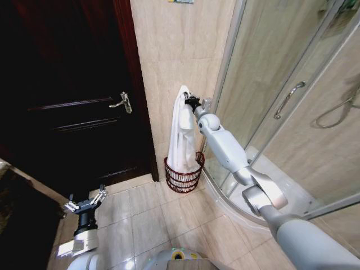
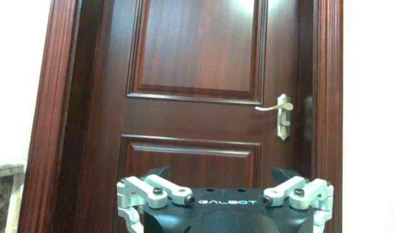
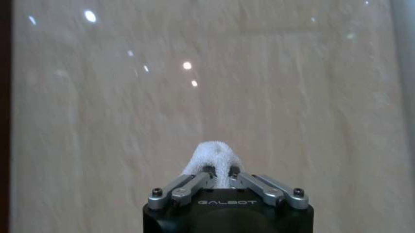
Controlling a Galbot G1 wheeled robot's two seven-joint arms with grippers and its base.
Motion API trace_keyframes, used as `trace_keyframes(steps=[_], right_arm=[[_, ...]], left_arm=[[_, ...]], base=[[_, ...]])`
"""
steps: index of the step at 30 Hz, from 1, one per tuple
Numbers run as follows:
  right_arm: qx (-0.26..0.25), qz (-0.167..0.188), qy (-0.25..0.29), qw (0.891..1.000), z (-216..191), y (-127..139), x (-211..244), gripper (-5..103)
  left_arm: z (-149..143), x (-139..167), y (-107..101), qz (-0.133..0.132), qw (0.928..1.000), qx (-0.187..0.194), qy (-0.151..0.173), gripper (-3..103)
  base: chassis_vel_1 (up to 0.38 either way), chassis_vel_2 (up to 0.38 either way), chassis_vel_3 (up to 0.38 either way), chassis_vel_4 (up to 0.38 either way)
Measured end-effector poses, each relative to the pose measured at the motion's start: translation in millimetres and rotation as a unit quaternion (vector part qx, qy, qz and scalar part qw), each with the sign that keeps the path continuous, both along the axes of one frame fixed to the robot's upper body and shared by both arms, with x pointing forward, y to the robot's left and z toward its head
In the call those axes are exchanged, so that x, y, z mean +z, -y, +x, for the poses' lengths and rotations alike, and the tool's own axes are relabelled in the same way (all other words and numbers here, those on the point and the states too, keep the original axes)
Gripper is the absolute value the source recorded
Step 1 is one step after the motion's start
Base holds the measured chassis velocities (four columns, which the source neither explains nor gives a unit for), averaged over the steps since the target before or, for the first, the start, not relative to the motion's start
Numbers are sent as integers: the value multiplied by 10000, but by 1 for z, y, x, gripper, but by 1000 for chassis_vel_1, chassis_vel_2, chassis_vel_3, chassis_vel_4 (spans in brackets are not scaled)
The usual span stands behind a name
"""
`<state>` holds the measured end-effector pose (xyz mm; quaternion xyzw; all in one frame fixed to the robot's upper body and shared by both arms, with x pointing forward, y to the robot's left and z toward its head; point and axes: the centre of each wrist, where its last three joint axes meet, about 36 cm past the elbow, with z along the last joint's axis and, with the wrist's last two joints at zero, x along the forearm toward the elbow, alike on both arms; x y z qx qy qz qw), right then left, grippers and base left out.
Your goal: Discard the used towel into the hamper.
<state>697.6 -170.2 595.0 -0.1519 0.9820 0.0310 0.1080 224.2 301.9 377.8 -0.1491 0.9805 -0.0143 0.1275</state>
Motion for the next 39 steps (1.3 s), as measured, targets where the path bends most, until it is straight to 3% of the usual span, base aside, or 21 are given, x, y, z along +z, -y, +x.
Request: trace_keyframes(steps=[7, 20, 39], right_arm=[[-102, -154, -248, 9995, -2, 15, -32, 5], [-24, -40, -227, 9997, 27, -10, -38, 5], [-365, -205, -432, 9982, 34, 0, -68, 5]], left_arm=[[-3, -6, -1, 33, 10000, 11, 6, 100], [-14, -12, -10, 127, 9999, 12, 10, 100], [-24, -17, -17, 120, 9999, 34, 81, 100]], base=[[0, 0, 0, 0], [0, 0, 0, 0], [0, 0, 0, 0]])
